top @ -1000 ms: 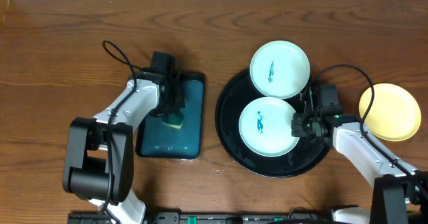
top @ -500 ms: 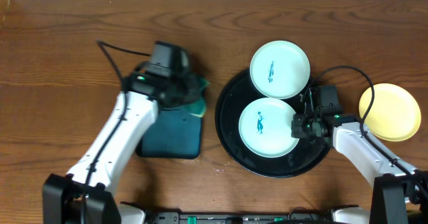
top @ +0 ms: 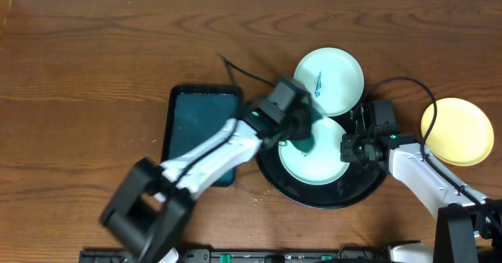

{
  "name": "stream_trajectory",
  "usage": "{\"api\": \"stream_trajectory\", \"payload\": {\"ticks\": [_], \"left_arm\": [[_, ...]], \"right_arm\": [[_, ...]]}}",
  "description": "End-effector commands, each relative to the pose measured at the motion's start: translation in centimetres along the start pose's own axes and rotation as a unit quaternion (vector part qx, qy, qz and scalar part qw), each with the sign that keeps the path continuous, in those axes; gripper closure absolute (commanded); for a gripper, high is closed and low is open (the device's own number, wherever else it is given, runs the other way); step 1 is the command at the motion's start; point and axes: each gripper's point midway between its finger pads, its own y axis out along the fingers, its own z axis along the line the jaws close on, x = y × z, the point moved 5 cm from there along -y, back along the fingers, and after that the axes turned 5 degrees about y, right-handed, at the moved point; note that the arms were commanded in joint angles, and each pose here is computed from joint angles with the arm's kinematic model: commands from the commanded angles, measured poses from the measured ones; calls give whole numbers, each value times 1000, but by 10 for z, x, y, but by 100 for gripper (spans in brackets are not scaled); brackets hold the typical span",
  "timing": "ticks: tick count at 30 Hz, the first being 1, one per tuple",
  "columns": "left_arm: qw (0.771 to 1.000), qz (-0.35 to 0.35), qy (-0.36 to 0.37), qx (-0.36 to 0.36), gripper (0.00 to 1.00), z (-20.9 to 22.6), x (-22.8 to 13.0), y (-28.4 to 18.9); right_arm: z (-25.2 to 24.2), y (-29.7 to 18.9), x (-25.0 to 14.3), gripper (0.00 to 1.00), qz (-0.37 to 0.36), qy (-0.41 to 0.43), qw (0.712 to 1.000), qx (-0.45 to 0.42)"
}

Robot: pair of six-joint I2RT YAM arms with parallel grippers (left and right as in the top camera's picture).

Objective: Clean dirty plates on tray and stack at the side
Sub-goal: 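Scrub the pale blue plate with the sponge in the left gripper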

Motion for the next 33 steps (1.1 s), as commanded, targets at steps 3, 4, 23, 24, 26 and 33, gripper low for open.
{"api": "stream_trajectory", "payload": {"ticks": [3,4,23,24,26,33], "left_arm": [[999,22,-47,-8,92,-6,-13,39],[999,26,-46,-6,92,-4,-16,45],[910,-3,62,410,93,112,-23,22],[908,-2,65,415,92,113,-23,20],[910,1,64,409,92,112,-24,22],[980,69,5,186,92,59,-37,58]], "right_arm": [[5,3,0,99,6,-7,1000,3],[5,3,0,99,6,-7,1000,3],[4,3,-1,99,8,-7,1000,2],[4,3,-1,99,9,-7,1000,2],[4,3,-1,99,8,-6,1000,2],[4,3,-1,99,8,-7,1000,2]]}}
